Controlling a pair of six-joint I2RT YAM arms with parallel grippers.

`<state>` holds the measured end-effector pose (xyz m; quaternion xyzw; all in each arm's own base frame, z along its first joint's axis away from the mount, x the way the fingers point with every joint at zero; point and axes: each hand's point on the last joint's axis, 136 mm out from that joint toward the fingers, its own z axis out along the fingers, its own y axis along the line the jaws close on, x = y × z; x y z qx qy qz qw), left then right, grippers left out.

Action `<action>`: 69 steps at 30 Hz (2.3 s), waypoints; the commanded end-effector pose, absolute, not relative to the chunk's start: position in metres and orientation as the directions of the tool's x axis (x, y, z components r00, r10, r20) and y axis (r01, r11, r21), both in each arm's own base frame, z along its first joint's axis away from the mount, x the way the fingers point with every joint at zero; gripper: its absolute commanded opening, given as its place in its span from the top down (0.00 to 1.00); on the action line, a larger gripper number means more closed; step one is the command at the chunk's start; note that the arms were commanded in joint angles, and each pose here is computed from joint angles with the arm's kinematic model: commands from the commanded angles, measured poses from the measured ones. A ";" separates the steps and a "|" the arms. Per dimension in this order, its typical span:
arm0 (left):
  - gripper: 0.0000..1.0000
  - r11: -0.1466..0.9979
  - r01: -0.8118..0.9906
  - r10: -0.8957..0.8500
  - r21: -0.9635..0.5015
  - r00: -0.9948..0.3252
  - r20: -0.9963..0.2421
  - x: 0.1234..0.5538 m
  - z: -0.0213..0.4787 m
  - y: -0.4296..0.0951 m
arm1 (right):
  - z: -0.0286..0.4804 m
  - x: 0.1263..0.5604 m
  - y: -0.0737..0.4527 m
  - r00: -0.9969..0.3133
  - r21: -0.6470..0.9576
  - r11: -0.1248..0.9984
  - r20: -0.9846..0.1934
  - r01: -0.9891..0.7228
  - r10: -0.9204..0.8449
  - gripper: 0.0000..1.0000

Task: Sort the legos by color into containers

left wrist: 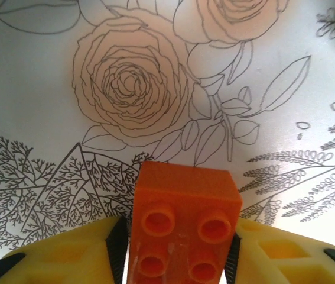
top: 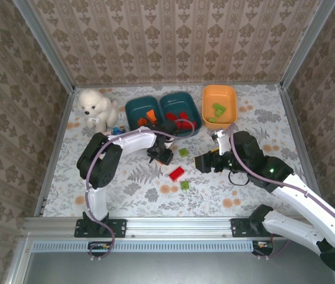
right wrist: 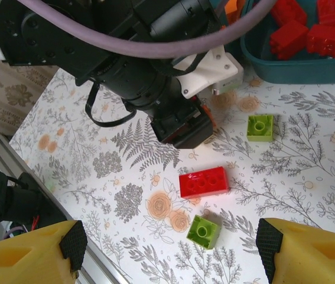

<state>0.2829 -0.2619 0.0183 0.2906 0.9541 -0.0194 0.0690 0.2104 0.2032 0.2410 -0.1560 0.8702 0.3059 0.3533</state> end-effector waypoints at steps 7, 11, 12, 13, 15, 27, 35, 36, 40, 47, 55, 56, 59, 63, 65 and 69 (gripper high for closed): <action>0.76 0.825 0.563 0.560 0.038 -0.807 -0.187 0.289 0.036 -0.267 | 0.237 0.208 0.204 -0.720 0.434 0.763 -0.691 -0.479 -0.060 0.21; 0.78 0.859 0.511 0.497 0.030 -0.819 -0.286 0.296 0.091 -0.268 | 0.240 0.205 0.206 -0.711 0.437 0.745 -0.699 -0.504 -0.072 0.21; 0.78 0.872 0.489 0.470 0.024 -0.821 -0.325 0.300 0.109 -0.266 | 0.242 0.204 0.207 -0.707 0.440 0.736 -0.703 -0.514 -0.074 0.21; 0.78 0.886 0.463 0.437 0.015 -0.823 -0.362 0.306 0.126 -0.262 | 0.243 0.203 0.208 -0.703 0.444 0.728 -0.708 -0.523 -0.073 0.21; 0.78 0.914 0.405 0.359 -0.026 -0.838 -0.411 0.318 0.148 -0.253 | 0.245 0.204 0.212 -0.693 0.451 0.712 -0.718 -0.537 -0.068 0.21; 0.79 0.990 0.090 0.027 -0.106 -0.869 -0.494 0.469 0.160 -0.182 | 0.244 0.234 0.237 -0.696 0.437 0.711 -0.711 -0.550 -0.101 0.22; 0.80 0.997 -0.069 -0.074 -0.028 -0.882 -0.465 0.535 0.110 -0.162 | 0.236 0.243 0.241 -0.713 0.429 0.728 -0.691 -0.534 -0.116 0.22; 0.80 0.996 -0.089 -0.089 -0.020 -0.886 -0.455 0.538 0.105 -0.161 | 0.237 0.243 0.241 -0.713 0.428 0.730 -0.692 -0.532 -0.114 0.22; 0.80 0.990 -0.138 -0.133 -0.017 -0.901 -0.412 0.540 0.082 -0.159 | 0.234 0.241 0.238 -0.717 0.424 0.737 -0.687 -0.526 -0.116 0.22; 0.77 0.982 -0.183 -0.188 -0.047 -0.922 -0.337 0.529 0.052 -0.164 | 0.228 0.236 0.232 -0.724 0.414 0.746 -0.678 -0.522 -0.131 0.22; 0.52 0.980 -0.174 -0.196 -0.094 -0.915 -0.353 0.530 0.074 -0.170 | 0.218 0.230 0.228 -0.725 0.384 0.748 -0.665 -0.541 -0.183 0.22; 0.47 0.980 -0.174 -0.198 -0.098 -0.911 -0.363 0.530 0.080 -0.170 | 0.211 0.226 0.225 -0.737 0.373 0.756 -0.644 -0.537 -0.205 0.22; 0.38 0.978 -0.170 -0.204 -0.120 -0.898 -0.391 0.530 0.102 -0.172 | 0.196 0.221 0.218 -0.754 0.327 0.779 -0.599 -0.536 -0.267 0.22; 0.34 0.974 -0.162 -0.217 -0.161 -0.876 -0.431 0.528 0.134 -0.174 | 0.171 0.207 0.224 -0.771 0.256 0.792 -0.515 -0.555 -0.374 0.24; 0.33 0.970 -0.158 -0.227 -0.184 -0.859 -0.459 0.524 0.155 -0.176 | 0.155 0.200 0.228 -0.781 0.209 0.803 -0.459 -0.558 -0.424 0.26; 0.29 0.964 -0.072 -0.204 -0.256 -0.820 -0.535 0.498 0.202 -0.188 | 0.122 0.191 0.242 -0.827 0.188 0.832 -0.353 -0.521 -0.438 0.27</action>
